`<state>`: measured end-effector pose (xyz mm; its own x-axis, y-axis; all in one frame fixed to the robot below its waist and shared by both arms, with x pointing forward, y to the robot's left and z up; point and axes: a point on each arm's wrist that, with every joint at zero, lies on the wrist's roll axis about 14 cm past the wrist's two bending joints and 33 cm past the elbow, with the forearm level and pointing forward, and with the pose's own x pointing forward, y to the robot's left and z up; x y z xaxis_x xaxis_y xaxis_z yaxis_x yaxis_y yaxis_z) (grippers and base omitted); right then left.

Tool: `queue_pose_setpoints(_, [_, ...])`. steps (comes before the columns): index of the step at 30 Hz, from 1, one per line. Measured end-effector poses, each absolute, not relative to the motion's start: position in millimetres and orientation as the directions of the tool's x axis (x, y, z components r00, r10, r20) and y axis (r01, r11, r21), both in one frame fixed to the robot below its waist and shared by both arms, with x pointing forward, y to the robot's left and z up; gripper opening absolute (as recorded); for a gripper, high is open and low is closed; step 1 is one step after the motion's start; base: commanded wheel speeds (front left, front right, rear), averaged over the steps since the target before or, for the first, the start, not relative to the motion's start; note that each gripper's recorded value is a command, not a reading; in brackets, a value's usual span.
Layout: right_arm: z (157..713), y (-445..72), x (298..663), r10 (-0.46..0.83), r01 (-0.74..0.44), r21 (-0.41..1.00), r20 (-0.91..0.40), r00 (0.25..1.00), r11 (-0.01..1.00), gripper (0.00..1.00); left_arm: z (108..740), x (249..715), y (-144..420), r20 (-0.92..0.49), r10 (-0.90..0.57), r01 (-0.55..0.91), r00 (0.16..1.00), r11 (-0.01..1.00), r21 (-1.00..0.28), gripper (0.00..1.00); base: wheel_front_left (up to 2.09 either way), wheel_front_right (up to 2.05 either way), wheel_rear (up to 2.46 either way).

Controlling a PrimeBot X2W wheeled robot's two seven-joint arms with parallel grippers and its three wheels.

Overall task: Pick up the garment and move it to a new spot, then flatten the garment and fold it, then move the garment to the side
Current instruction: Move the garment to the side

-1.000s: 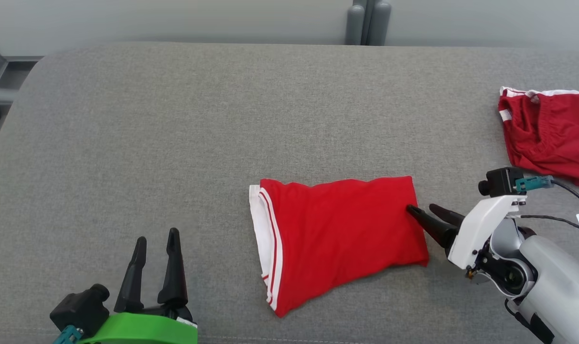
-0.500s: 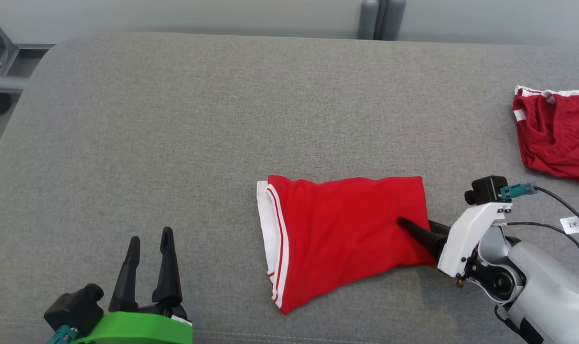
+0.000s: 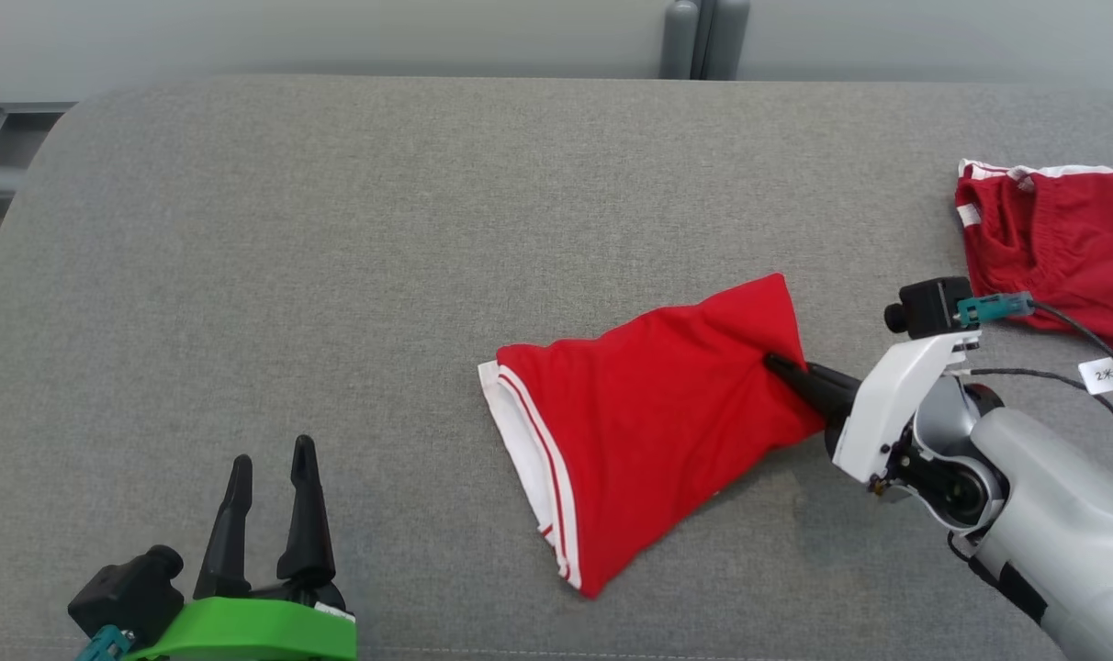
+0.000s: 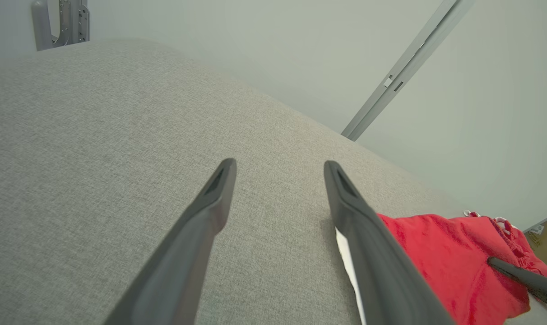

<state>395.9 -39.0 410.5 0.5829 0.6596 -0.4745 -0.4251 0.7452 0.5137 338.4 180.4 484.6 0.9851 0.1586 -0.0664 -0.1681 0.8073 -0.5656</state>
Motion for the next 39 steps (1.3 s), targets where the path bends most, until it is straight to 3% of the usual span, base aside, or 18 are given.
queue_pose_setpoints(8, [439.7,-90.6,427.2,0.57,-0.416,0.398,-0.452,0.686,0.817,0.0,489.0,343.6,171.6,-0.05,0.128,-0.133,0.991,0.81,-0.571,1.0,0.0,0.0,0.0])
queue_pose_setpoints(18, [487.7,-171.8,466.0,0.402,-0.315,0.268,-0.393,0.827,0.911,0.0,493.1,351.6,155.7,-0.034,0.076,-0.081,0.997,0.811,-0.579,1.0,0.0,0.0,0.0])
queue_pose_setpoints(39, [506.4,-245.7,516.5,0.187,-0.141,0.139,-0.415,0.89,0.98,0.0,478.8,350.6,159.1,-0.081,0.09,-0.121,0.993,0.814,-0.569,1.0,0.0,0.0,0.0])
